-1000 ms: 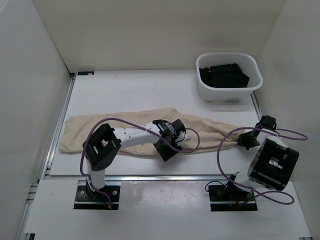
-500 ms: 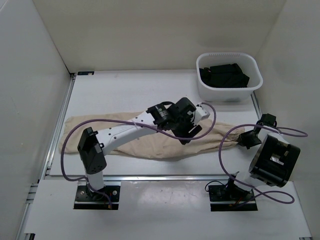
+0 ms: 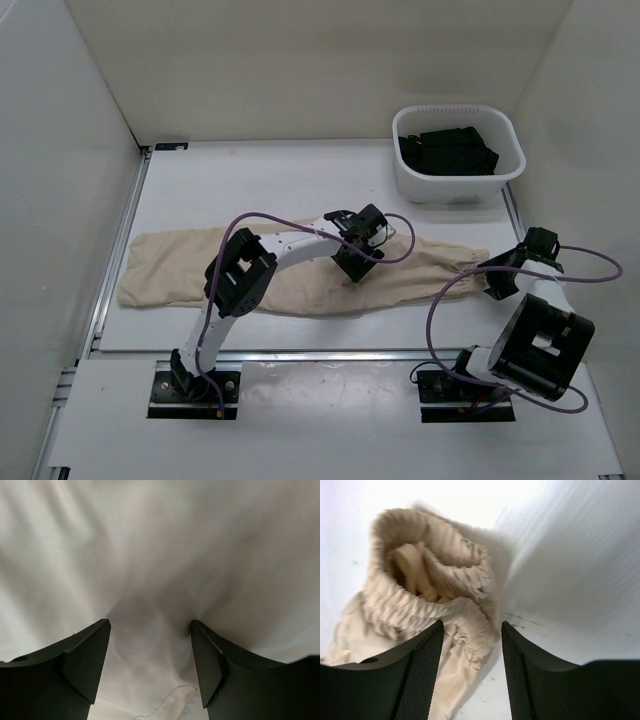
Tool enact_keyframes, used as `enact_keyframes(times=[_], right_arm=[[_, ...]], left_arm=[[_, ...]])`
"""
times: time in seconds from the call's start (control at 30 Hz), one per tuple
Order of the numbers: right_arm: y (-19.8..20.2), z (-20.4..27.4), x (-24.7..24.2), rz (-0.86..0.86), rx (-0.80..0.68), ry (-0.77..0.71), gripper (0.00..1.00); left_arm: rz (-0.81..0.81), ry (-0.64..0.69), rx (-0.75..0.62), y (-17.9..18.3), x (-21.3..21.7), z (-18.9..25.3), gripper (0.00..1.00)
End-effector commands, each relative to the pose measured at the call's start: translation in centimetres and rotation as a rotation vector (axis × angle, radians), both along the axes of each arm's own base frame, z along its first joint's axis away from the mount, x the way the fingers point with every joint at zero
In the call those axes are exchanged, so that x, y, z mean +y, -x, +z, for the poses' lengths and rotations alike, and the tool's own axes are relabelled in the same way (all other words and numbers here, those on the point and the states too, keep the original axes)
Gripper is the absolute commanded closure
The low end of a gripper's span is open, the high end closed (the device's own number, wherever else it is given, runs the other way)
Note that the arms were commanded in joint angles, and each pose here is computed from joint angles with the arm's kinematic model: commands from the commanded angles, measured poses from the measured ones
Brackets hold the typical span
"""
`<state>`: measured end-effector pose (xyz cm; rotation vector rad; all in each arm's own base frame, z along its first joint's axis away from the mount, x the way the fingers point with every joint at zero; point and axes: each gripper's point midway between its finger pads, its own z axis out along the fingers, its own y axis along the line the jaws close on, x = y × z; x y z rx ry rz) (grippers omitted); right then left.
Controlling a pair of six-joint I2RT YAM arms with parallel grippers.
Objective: Fold and stack the trousers
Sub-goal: Fold the trousers
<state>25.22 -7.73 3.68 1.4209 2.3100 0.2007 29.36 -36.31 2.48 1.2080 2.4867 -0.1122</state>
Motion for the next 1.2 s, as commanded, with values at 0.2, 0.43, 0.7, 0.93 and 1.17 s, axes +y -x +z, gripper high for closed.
enact_keyframes(times=[0.2, 0.43, 0.7, 0.93, 1.17], right_arm=[[-0.6, -3.0, 0.0, -0.082, 0.055, -0.068, 0.43], [-0.6, -4.7, 0.5, -0.094, 0.105, -0.121, 0.73], [-2.8, 0.0, -1.5, -0.115, -0.129, 0.021, 1.0], [-1.6, 7.2, -5.3, -0.097, -0.142, 0.268, 1.0], [-2.8, 18.1, -6.0, 0.026, -0.23, 0.526, 1.0]], left_arm=[[-0.033, -0.032, 0.059, 2.1, 0.6, -2.4, 0.23], [-0.036, -0.021, 0.062, 2.2, 0.5, -2.3, 0.23], [-0.019, 0.04, -0.01, 0.8, -0.1, 1.9, 0.19], [0.144, 0.114, -0.057, -2.4, 7.4, 10.6, 0.11], [0.551, -0.165, -0.001, -2.5, 26.8, 5.9, 0.11]])
